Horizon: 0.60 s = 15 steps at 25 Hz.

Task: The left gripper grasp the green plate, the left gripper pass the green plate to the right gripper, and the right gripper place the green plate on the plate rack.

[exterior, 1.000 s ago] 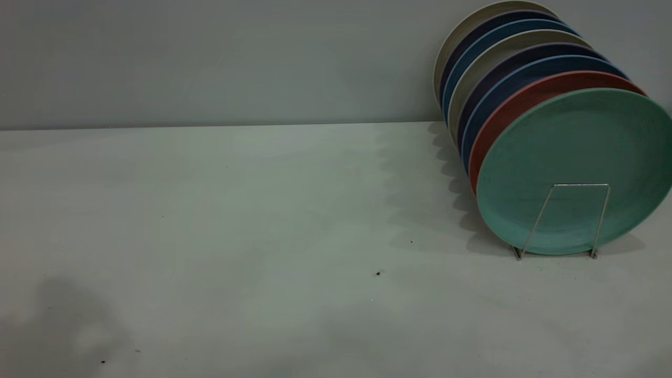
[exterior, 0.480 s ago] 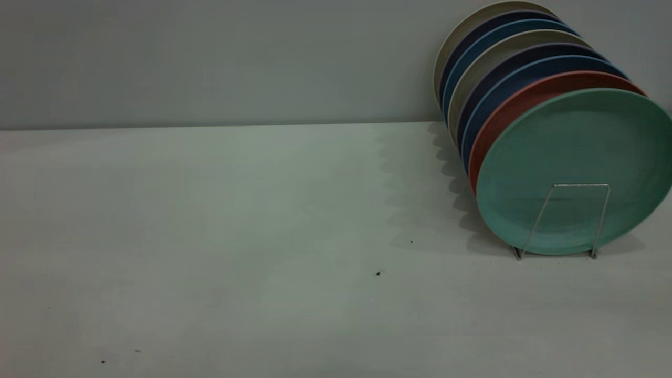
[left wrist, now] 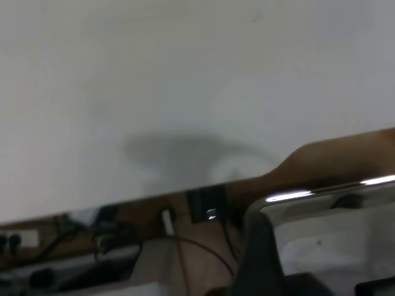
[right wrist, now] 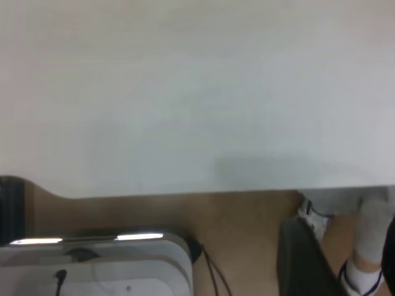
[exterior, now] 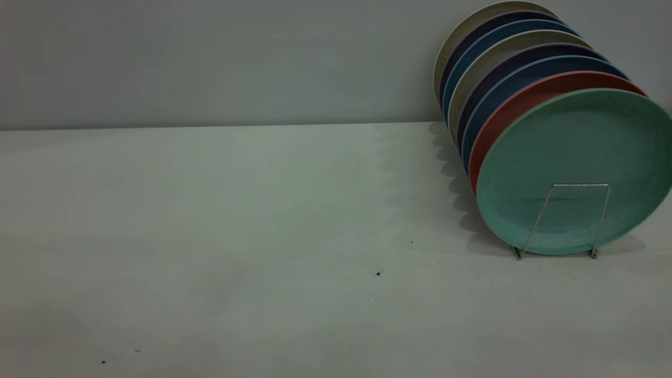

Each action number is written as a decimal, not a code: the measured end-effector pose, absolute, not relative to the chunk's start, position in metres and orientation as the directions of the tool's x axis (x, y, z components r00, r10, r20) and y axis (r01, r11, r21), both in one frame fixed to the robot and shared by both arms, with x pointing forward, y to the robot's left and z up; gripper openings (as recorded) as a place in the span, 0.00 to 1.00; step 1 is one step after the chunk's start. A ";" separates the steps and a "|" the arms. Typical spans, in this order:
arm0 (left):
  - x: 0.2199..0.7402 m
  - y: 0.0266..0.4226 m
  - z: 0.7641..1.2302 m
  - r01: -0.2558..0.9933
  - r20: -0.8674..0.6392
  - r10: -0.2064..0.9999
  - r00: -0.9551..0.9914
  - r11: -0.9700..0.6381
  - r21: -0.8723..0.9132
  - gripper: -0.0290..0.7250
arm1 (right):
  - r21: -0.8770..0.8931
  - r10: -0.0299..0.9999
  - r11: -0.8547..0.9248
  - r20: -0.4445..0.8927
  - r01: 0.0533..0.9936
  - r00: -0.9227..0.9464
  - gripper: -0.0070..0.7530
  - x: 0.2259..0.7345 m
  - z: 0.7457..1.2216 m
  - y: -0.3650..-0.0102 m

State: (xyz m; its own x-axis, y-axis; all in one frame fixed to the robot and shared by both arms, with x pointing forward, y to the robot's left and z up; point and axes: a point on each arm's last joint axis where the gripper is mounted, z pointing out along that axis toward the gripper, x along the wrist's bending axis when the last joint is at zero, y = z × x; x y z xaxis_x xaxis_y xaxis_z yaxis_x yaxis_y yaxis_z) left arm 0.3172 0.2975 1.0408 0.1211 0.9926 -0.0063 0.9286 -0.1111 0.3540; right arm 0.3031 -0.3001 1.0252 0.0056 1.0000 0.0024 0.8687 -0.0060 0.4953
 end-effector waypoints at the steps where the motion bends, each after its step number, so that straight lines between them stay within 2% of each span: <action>1: 0.314 0.299 1.036 0.932 0.004 0.994 0.107 -0.102 0.348 0.82 | 0.503 1.000 0.003 0.001 0.864 -0.005 0.46 0.302 1.026 -0.299; 6: 0.303 0.303 1.021 0.938 0.039 0.995 0.087 -0.095 0.333 0.82 | 0.557 1.000 0.025 -0.006 0.830 -0.026 0.46 0.293 1.030 -0.298; 15: 0.294 0.302 1.024 0.914 0.041 0.996 0.084 -0.094 0.395 0.82 | 0.682 0.997 0.069 -0.021 0.729 -0.074 0.46 0.271 1.036 -0.296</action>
